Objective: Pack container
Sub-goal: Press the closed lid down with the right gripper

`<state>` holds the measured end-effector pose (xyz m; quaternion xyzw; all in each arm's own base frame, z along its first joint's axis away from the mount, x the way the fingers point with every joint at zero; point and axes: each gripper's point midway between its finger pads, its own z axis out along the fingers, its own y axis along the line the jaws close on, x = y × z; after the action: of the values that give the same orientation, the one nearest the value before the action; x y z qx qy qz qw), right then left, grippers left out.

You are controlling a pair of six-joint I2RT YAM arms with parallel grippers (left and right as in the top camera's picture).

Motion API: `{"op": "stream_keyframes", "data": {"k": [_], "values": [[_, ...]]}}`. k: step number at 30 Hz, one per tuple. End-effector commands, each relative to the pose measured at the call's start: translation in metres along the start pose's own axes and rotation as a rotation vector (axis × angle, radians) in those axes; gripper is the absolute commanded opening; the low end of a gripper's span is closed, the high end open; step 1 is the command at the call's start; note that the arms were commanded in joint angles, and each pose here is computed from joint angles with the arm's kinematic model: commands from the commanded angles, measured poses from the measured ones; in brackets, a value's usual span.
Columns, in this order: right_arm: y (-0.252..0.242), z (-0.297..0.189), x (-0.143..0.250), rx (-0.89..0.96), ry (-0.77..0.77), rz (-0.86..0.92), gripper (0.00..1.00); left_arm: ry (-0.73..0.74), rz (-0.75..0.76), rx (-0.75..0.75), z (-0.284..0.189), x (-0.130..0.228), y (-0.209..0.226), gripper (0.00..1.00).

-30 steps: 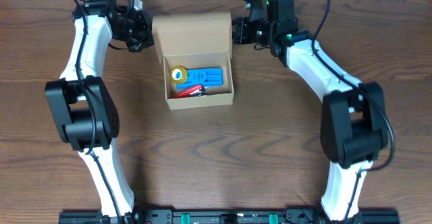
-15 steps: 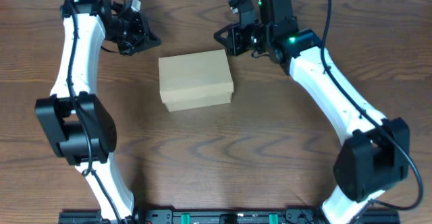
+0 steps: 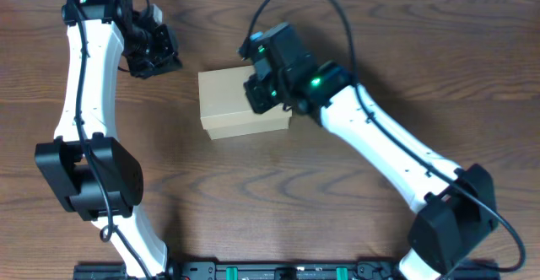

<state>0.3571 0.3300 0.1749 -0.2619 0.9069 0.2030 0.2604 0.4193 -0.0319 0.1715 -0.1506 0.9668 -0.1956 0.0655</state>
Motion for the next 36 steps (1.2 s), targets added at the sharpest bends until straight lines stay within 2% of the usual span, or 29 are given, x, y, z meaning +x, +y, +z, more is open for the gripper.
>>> {"op": "stream_keyframes", "data": {"k": [1, 14, 23, 27, 29, 30, 31, 32, 33, 34, 36], "values": [[-0.003, 0.018, 0.008, 0.071, 0.032, 0.010, 0.01, -0.048, -0.008, -0.076, -0.017, -0.002, 0.008, 0.05], [-0.017, 0.092, 0.065, 0.123, 0.222, 0.030, 0.01, -0.045, -0.012, -0.095, -0.017, -0.001, 0.012, 0.05], [-0.014, 0.086, 0.060, 0.116, 0.210, 0.028, 0.01, -0.045, -0.012, -0.095, -0.017, -0.001, 0.011, 0.05], [-0.006, 0.059, 0.036, 0.097, 0.131, -0.010, 0.01, -0.049, -0.011, -0.093, -0.019, 0.000, 0.011, 0.05], [-0.003, 0.040, 0.021, 0.087, 0.080, -0.054, 0.01, -0.057, -0.008, -0.091, -0.023, 0.000, 0.009, 0.22], [-0.002, 0.030, 0.013, 0.083, 0.053, -0.075, 0.02, -0.061, -0.007, -0.090, -0.024, 0.001, 0.009, 0.35], [-0.001, 0.022, 0.008, 0.080, 0.031, -0.090, 0.22, -0.067, -0.004, -0.088, -0.027, 0.001, 0.008, 0.51], [0.000, 0.014, 0.003, 0.078, 0.012, -0.103, 0.46, -0.071, -0.003, -0.087, -0.029, 0.002, 0.007, 0.71], [0.000, 0.004, -0.004, 0.078, -0.014, -0.115, 0.79, -0.077, 0.000, -0.085, -0.033, 0.003, 0.006, 0.96], [0.000, -0.003, -0.008, 0.078, -0.030, -0.114, 0.99, -0.084, 0.002, -0.083, -0.036, 0.004, 0.005, 0.96], [-0.005, -0.018, -0.017, 0.091, -0.069, -0.109, 0.99, -0.097, 0.005, -0.079, -0.042, 0.006, 0.002, 0.96]]}}
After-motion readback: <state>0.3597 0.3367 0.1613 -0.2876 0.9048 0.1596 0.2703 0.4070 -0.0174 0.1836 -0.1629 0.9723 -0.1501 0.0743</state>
